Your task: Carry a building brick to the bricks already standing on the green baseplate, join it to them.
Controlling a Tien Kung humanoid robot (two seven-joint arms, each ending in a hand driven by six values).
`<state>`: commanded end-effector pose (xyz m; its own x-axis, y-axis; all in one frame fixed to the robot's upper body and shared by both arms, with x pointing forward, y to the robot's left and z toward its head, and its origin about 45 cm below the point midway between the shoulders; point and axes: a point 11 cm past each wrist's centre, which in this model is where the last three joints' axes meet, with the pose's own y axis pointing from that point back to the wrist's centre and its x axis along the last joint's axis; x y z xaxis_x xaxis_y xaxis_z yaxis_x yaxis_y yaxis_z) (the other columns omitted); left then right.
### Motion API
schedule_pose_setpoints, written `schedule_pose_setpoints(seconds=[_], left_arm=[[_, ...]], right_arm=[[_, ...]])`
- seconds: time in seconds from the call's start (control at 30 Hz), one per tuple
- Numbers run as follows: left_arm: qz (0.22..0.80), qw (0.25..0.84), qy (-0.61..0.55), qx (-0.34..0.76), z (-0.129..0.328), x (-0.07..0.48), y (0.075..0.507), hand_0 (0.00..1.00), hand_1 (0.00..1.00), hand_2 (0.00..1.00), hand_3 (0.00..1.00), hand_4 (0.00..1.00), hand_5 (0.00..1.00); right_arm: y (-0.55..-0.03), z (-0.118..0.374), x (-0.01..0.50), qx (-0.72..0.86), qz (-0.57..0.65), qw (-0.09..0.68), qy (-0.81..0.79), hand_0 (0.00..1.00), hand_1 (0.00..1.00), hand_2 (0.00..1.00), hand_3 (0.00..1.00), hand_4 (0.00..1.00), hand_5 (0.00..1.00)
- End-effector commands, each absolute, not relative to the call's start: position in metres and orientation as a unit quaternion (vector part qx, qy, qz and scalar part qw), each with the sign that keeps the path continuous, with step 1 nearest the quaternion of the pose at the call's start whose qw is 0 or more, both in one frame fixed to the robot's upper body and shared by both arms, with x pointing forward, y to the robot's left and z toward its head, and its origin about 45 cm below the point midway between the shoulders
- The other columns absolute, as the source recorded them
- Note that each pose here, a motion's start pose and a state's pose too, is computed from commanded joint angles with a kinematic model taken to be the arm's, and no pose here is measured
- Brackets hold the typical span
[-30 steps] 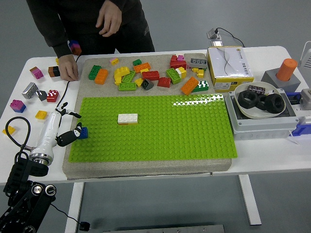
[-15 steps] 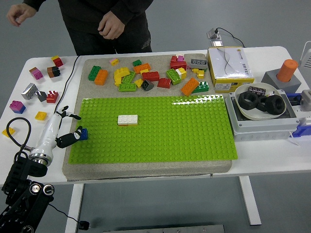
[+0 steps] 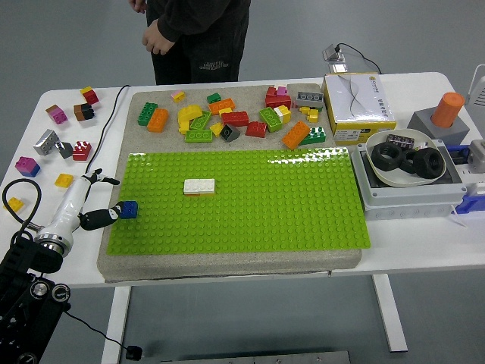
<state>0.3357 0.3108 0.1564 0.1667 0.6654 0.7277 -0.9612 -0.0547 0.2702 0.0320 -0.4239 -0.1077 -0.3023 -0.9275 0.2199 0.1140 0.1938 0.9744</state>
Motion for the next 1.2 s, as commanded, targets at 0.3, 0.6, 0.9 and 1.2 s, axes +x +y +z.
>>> schedule_pose_setpoints(seconds=[0.3,0.6,0.9,1.2], left_arm=[[0.584,0.663,-0.18,0.433,0.161,0.339,0.312,0.998,0.975,0.986,0.681,0.729,0.066],[0.573,0.665,-0.176,0.445,0.157,0.344,0.311,0.998,0.974,0.975,0.671,0.729,0.079],[0.568,0.671,-0.173,0.445,0.155,0.345,0.305,0.998,0.976,0.979,0.668,0.731,0.073],[0.565,0.675,-0.164,0.445,0.149,0.344,0.302,0.998,0.965,0.969,0.666,0.73,0.065]], right_arm=[[-0.425,-0.107,0.033,0.337,-0.536,0.484,-0.603,0.639,0.62,0.636,0.722,0.801,0.998],[-0.425,-0.107,0.034,0.338,-0.536,0.484,-0.604,0.639,0.62,0.636,0.721,0.8,0.998],[-0.425,-0.107,0.034,0.338,-0.536,0.484,-0.604,0.639,0.62,0.636,0.72,0.8,0.998],[-0.425,-0.107,0.034,0.338,-0.535,0.485,-0.604,0.64,0.62,0.636,0.72,0.8,0.998]])
